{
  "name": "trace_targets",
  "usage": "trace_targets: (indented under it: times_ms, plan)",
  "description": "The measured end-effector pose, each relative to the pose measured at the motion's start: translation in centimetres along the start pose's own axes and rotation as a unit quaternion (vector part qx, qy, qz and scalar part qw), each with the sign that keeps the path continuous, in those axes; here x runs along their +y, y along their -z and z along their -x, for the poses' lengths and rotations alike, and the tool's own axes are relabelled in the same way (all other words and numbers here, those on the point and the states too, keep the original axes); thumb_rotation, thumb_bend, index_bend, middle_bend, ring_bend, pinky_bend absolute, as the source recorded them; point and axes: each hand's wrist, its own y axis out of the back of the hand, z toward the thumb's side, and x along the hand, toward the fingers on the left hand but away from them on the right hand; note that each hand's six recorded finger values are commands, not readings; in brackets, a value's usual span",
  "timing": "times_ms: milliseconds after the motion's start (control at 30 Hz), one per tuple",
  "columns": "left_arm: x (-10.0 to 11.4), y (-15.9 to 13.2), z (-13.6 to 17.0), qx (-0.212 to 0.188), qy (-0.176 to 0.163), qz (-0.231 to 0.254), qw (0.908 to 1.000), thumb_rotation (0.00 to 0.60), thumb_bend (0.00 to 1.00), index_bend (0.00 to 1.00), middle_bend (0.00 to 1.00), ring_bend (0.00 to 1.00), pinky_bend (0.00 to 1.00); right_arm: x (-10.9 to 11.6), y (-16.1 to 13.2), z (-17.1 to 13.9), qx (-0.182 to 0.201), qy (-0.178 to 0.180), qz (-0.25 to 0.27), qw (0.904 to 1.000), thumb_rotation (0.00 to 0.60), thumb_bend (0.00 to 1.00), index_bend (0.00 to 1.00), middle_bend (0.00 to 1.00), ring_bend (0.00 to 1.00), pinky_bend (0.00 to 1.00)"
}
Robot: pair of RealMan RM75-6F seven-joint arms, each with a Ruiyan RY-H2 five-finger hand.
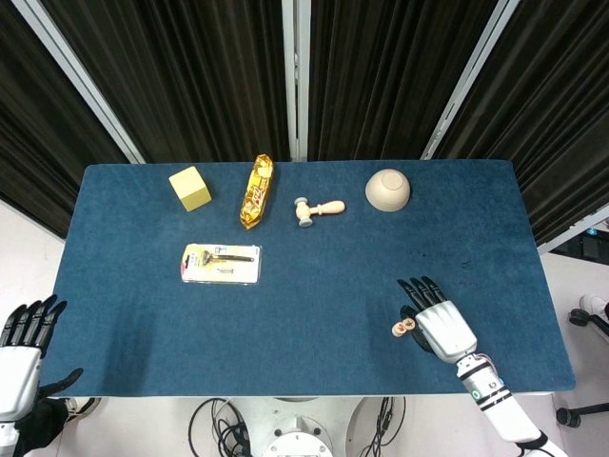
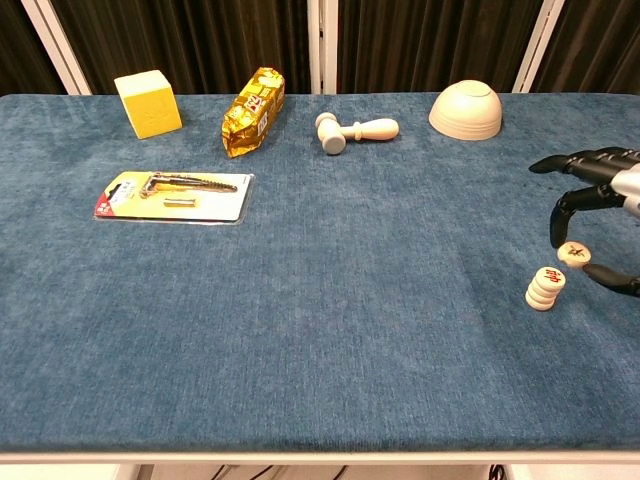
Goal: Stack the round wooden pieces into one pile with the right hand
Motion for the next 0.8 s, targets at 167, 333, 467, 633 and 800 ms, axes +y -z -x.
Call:
trace_targets:
  times_ms: [167, 333, 467, 633, 800]
  plan:
    - [0.1, 0.2, 0.0, 0.001, -0.001, 0.003, 1.0, 0.6, 0.09, 0.03, 0.0, 0.0, 0.0, -0.5, -0.2, 0.3, -0.001, -0.002, -0.01, 0.9999, 0.6, 0.33, 0.48, 0.06, 0.0, 0.0]
    - [0.2, 0.2, 0.0, 0.001, -0.001, 0.004, 1.0, 0.6, 0.1, 0.03, 0.0, 0.0, 0.0, -0.9, -0.3, 0.4, -0.002, -0.007, -0.012, 0.9999, 0.6, 0.33, 0.48, 0.05, 0.0, 0.0]
    - [0.2, 0.2, 0.1, 0.001, -0.003, 0.005, 1.0, 0.6, 0.09, 0.03, 0.0, 0.0, 0.0, -1.0, -0.6, 0.5, 0.001, -0.007, -0.011, 0.9999, 0.6, 0.33, 0.48, 0.05, 0.0, 0.0]
    - [0.2, 0.1, 0.1, -0.001, -0.003, 0.005, 1.0, 0.6, 0.09, 0.03, 0.0, 0.0, 0.0, -1.1, -0.7, 0.6, 0.001, -0.007, -0.011, 0.9999, 0.6, 0.33, 0.48, 0.05, 0.0, 0.0]
    - [0.3, 0.1, 0.1, 0.0, -0.004, 0.005, 1.0, 0.6, 0.1, 0.03, 0.0, 0.0, 0.0, -1.3, -0.8, 0.6, 0.003, -0.01, -0.011, 0.9999, 0.6, 0.33, 0.47, 0.05, 0.0, 0.0]
